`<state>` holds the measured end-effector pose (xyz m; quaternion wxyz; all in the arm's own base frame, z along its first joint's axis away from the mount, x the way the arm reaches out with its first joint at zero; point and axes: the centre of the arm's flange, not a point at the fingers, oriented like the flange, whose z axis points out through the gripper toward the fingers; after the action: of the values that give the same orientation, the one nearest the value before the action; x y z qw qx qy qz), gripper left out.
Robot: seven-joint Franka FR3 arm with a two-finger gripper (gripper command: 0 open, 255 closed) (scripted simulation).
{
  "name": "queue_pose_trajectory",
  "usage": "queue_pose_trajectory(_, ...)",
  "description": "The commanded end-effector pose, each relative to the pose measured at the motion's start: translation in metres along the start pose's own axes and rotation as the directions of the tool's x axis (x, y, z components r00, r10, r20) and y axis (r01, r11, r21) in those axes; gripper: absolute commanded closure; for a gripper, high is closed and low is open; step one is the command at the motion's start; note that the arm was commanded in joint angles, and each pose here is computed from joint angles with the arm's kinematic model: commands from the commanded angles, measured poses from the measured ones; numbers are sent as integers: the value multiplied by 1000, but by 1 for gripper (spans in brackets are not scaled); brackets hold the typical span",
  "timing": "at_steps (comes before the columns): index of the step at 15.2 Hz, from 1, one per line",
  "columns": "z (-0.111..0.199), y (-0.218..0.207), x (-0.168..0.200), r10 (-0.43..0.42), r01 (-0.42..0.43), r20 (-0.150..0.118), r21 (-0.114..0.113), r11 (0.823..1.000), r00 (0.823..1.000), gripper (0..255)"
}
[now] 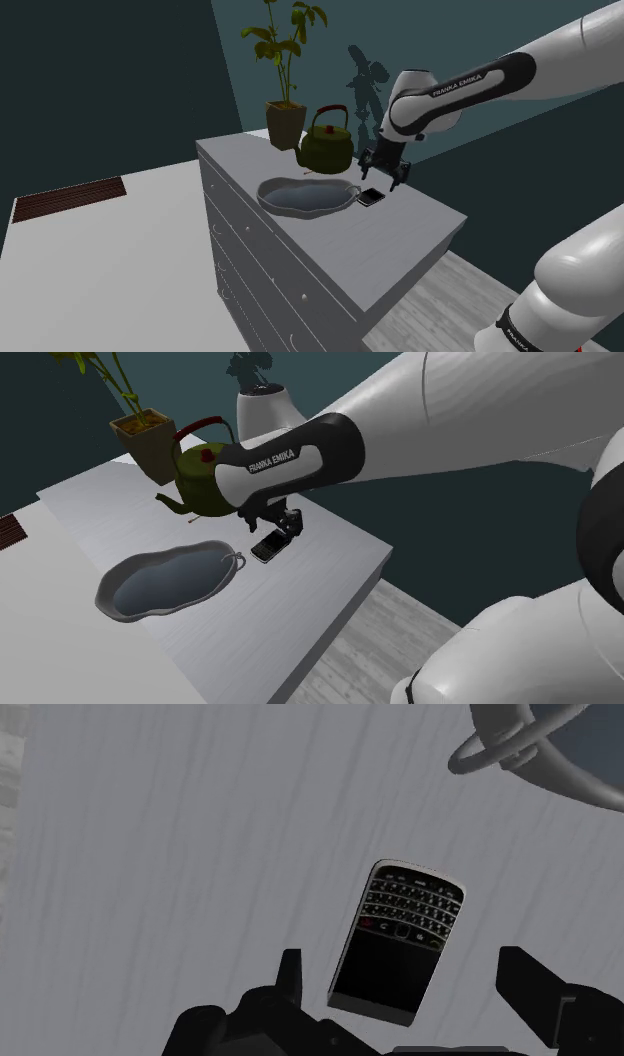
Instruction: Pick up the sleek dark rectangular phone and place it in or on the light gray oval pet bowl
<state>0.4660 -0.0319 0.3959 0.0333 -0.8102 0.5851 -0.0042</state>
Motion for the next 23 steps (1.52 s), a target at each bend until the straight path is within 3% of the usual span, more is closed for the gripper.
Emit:
queue_pose_trajectory(1, 18, -7, 18, 128, -128, -11, 4, 992, 992, 0)
queue_pose_trajectory(2, 25, -9, 25, 176, -176, -15, 5, 984, 984, 0)
queue_pose_trajectory(10, 65, -9, 26, 176, -176, -15, 5, 984, 984, 0)
queue_pose_trajectory(17, 65, -9, 26, 176, -176, -15, 5, 984, 984, 0)
queue_pose_trajectory(18, 65, -9, 26, 176, -176, -15, 5, 984, 984, 255)
queue_pose_trajectory(23, 65, -9, 26, 176, -176, -15, 5, 984, 984, 255)
